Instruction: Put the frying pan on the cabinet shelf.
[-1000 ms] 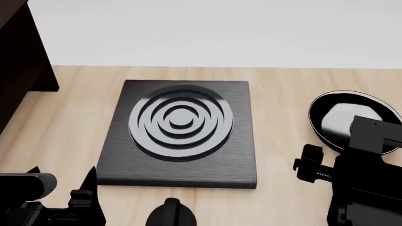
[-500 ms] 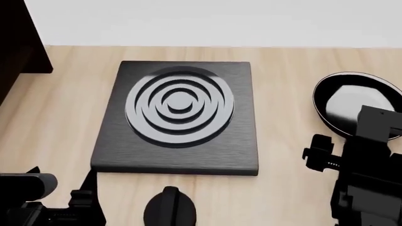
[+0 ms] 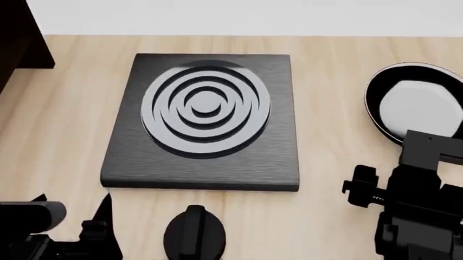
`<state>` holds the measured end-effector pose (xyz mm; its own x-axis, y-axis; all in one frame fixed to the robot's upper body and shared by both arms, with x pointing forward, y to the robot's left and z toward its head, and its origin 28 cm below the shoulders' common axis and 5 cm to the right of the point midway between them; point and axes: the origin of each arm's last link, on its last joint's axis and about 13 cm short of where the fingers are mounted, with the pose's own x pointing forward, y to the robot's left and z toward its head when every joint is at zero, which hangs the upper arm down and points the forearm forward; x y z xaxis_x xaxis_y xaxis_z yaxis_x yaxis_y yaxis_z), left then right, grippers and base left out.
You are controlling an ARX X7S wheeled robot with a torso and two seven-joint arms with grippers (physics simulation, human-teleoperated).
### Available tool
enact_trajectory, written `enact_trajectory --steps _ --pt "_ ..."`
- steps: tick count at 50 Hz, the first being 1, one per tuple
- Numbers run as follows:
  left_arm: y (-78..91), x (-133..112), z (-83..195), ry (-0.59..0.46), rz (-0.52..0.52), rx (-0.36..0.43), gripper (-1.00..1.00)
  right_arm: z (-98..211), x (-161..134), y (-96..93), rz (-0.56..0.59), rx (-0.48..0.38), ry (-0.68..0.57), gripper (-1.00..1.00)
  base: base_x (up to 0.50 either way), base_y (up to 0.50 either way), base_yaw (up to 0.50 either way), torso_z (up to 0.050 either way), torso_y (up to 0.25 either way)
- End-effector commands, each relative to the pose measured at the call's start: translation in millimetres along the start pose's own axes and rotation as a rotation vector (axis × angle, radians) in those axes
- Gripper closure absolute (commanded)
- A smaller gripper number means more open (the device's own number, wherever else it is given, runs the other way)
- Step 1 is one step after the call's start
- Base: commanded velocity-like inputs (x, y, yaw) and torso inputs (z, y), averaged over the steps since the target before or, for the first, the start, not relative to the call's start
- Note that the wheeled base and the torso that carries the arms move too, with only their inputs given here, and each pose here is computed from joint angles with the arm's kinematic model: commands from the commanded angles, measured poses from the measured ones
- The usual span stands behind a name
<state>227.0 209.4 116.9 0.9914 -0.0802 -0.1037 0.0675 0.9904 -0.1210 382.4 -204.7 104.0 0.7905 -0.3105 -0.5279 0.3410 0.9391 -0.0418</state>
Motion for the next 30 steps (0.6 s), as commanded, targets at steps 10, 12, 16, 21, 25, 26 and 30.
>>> enact_trajectory --steps 10,12,16,21,25,26,30 --pt "0.3 0 3 -0.02 0.005 -0.037 -1.0 -13 3 2.2 -0.015 -0.018 0.004 1.0 0.0 0.0 0.0 0.0 0.0" --pt "0.2 0 3 -0.021 0.006 -0.037 -1.0 -10 2 2.6 -0.01 -0.021 -0.024 1.0 0.0 0.0 0.0 0.0 0.0" --pt "0.2 0 3 -0.018 0.006 -0.04 -1.0 -9 -10 2.4 -0.001 -0.052 -0.06 1.0 0.0 0.0 0.0 0.0 0.0" --pt "0.8 0 3 -0.02 0.008 -0.041 -1.0 -1 -27 -0.3 0.01 -0.058 -0.121 1.0 0.0 0.0 0.0 0.0 0.0" --pt "1.0 1 2 -0.017 0.008 -0.042 -1.0 4 -39 -3.0 0.011 -0.076 -0.155 1.0 0.0 0.0 0.0 0.0 0.0" --pt "1.0 1 2 -0.017 0.009 -0.043 -1.0 6 -44 -3.8 0.016 -0.08 -0.17 1.0 0.0 0.0 0.0 0.0 0.0" --pt "1.5 1 2 -0.015 0.011 -0.048 -1.0 11 -58 -6.4 0.013 -0.136 -0.221 1.0 0.0 0.0 0.0 0.0 0.0"
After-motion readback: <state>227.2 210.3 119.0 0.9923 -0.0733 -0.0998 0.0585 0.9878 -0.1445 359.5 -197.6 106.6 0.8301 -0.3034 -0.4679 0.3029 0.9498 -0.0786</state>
